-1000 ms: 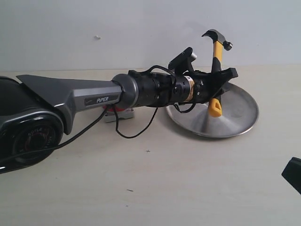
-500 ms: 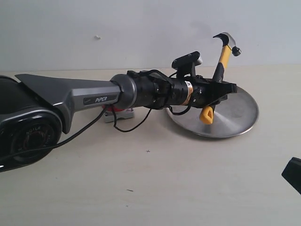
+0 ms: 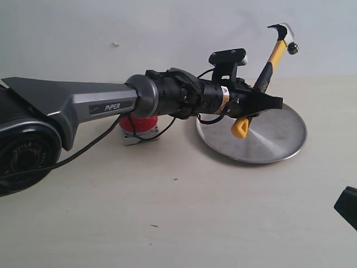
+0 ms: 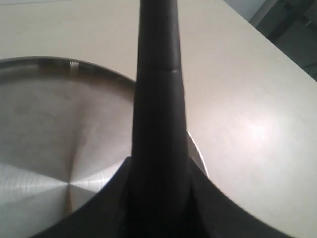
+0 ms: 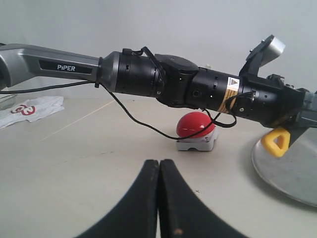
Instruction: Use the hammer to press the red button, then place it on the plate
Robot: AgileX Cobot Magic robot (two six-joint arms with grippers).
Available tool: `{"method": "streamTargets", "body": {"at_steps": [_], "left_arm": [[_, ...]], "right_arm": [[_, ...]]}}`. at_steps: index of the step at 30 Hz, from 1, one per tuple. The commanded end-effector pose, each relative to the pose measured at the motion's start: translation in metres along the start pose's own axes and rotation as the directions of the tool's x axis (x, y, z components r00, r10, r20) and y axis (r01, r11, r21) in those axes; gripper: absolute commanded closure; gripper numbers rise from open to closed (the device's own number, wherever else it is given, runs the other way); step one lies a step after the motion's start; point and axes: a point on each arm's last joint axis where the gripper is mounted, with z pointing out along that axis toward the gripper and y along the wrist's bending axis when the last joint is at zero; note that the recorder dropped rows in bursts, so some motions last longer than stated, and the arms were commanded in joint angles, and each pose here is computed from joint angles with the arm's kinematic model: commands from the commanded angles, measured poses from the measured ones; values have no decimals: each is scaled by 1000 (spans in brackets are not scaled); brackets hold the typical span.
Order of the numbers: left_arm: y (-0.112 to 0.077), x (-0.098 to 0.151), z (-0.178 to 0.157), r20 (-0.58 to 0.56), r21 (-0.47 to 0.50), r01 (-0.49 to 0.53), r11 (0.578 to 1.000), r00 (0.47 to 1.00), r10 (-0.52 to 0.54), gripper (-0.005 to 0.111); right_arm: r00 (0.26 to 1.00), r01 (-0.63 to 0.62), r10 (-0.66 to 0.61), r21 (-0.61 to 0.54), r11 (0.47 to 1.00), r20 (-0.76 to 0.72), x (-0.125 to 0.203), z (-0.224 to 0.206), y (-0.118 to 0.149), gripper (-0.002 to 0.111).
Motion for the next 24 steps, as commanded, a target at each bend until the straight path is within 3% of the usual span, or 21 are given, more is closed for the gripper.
{"method": "streamTargets", "body": {"at_steps": [1, 6, 13, 24], "left_arm": [[-8, -17, -9, 33, 21, -10, 1000, 999, 9, 107], [-10, -19, -10, 36, 33, 6, 999, 999, -8, 107], [-3, -25, -12, 98, -47, 48, 998, 994, -43, 107], [3, -17, -6, 83, -83, -2, 997, 997, 9, 107]], "right_arm": [[1000, 8, -8, -4, 1000, 1, 1, 0, 0, 108], [1000, 8, -8, -4, 1000, 1, 1, 0, 0, 108], [1000, 8, -8, -4, 1000, 1, 1, 0, 0, 108], [1000, 8, -8, 0, 1000, 2, 1, 0, 0, 108]]}}
